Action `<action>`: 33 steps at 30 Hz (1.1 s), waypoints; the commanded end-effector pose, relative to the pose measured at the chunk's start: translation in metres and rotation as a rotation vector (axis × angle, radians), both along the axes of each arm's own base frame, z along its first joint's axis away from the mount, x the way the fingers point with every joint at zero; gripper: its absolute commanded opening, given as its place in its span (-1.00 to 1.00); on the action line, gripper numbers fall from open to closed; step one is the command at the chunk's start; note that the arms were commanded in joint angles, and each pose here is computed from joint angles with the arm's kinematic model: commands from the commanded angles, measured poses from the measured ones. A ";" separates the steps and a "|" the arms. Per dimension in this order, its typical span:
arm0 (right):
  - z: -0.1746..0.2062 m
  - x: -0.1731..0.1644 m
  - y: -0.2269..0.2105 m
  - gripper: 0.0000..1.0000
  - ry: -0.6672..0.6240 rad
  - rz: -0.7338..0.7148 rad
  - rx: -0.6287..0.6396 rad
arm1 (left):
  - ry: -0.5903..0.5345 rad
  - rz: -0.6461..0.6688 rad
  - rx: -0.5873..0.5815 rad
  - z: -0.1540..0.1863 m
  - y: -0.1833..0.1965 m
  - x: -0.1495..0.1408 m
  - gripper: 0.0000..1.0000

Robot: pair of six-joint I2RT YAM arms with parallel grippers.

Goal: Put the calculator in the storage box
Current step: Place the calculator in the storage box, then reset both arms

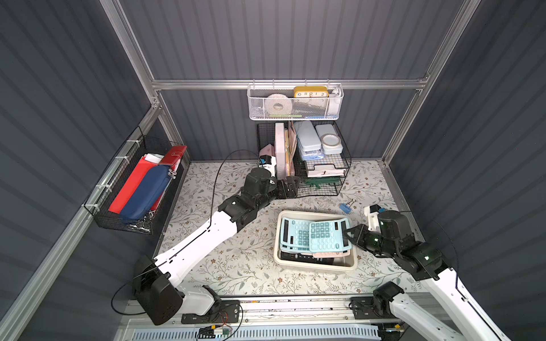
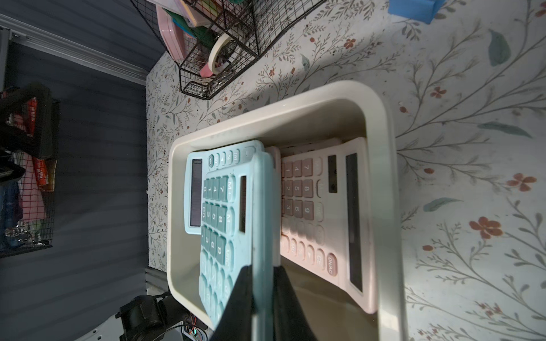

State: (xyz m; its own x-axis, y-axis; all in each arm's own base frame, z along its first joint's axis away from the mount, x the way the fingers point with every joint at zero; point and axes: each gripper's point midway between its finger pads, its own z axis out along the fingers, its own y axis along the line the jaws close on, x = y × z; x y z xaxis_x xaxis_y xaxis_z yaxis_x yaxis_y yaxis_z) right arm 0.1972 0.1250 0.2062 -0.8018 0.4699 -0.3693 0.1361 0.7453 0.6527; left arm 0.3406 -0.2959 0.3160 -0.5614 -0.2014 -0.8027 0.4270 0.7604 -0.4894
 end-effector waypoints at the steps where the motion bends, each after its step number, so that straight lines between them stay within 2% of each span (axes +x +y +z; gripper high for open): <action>1: 0.011 0.010 0.001 -1.00 -0.062 -0.044 0.044 | 0.003 -0.024 -0.037 0.004 0.001 -0.006 0.98; 9: -0.018 0.012 0.002 -0.98 -0.017 -0.036 0.018 | 0.016 -0.024 -0.036 -0.003 0.000 -0.005 0.98; 12: -0.024 0.012 0.002 -0.83 -0.005 -0.025 -0.001 | 0.018 -0.025 -0.036 -0.004 0.000 -0.005 0.98; 19: -0.019 0.014 -0.011 -0.31 -0.031 -0.060 -0.073 | 0.025 -0.029 -0.040 -0.006 -0.001 -0.006 0.98; 26: -0.005 0.015 -0.028 -0.25 -0.059 -0.081 -0.177 | 0.033 -0.028 -0.037 -0.007 0.000 -0.006 0.98; 30: 0.004 0.016 -0.028 -0.21 -0.083 -0.067 -0.189 | 0.041 -0.005 -0.022 -0.008 0.004 -0.005 0.99; 33: 0.015 0.017 -0.024 -0.08 -0.125 -0.042 -0.178 | 0.051 0.022 -0.007 -0.007 0.010 -0.005 0.98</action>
